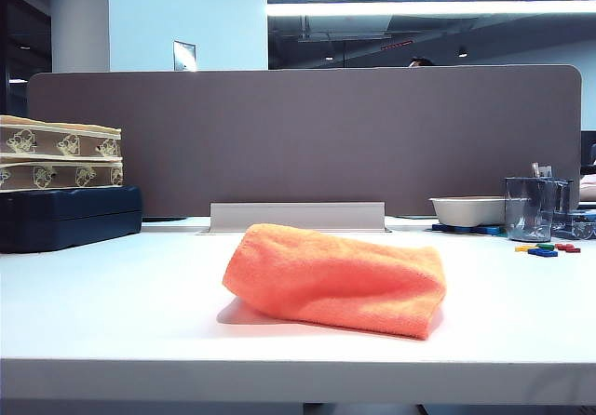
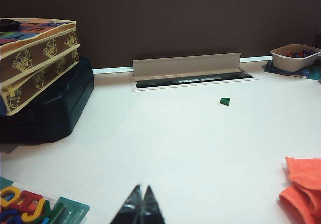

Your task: Use an orange cloth to wipe the letter magnets on the table away for a distance.

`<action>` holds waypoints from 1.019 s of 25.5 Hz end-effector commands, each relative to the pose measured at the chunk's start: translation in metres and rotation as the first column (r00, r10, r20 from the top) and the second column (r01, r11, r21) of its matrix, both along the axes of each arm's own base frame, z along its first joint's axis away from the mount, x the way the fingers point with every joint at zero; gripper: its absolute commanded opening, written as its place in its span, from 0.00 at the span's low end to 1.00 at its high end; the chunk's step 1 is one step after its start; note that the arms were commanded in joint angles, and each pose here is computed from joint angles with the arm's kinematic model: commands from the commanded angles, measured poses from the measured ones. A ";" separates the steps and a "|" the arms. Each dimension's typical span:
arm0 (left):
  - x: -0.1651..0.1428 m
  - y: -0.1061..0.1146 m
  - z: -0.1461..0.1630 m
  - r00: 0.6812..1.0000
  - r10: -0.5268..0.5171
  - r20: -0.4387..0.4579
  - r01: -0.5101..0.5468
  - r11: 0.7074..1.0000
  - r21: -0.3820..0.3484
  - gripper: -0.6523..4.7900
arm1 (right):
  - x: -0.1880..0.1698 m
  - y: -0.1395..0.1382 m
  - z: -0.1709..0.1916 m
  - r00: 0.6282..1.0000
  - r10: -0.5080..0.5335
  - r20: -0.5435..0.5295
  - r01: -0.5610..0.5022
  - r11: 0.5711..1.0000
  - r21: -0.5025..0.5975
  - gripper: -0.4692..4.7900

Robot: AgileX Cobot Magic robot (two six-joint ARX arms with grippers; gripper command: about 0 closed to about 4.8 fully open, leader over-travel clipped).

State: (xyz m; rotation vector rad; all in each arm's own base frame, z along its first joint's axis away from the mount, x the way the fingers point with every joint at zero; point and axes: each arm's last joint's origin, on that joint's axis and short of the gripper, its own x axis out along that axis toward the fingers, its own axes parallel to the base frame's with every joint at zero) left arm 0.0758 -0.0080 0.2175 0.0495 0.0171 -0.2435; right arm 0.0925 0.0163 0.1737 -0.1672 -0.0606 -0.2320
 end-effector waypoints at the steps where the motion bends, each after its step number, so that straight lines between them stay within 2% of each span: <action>1: 0.000 0.000 0.001 1.000 0.001 0.009 -0.001 1.000 0.000 0.11 | 0.001 -0.003 -0.001 0.999 -0.034 0.011 0.034 0.999 0.007 0.29; 12: 0.000 0.000 0.001 1.000 0.001 0.012 -0.001 1.000 0.000 0.11 | 0.001 -0.018 -0.001 0.982 -0.190 0.012 0.190 0.982 0.008 0.29; 18: 0.000 0.000 0.001 1.000 0.001 0.012 -0.001 1.000 0.000 0.11 | 0.000 -0.033 -0.001 0.939 -0.345 0.012 0.345 0.939 0.008 0.29; 26: 0.000 0.000 0.001 1.000 0.001 0.013 -0.001 1.000 0.000 0.11 | 0.000 -0.035 -0.001 0.930 -0.368 0.012 0.368 0.930 0.007 0.29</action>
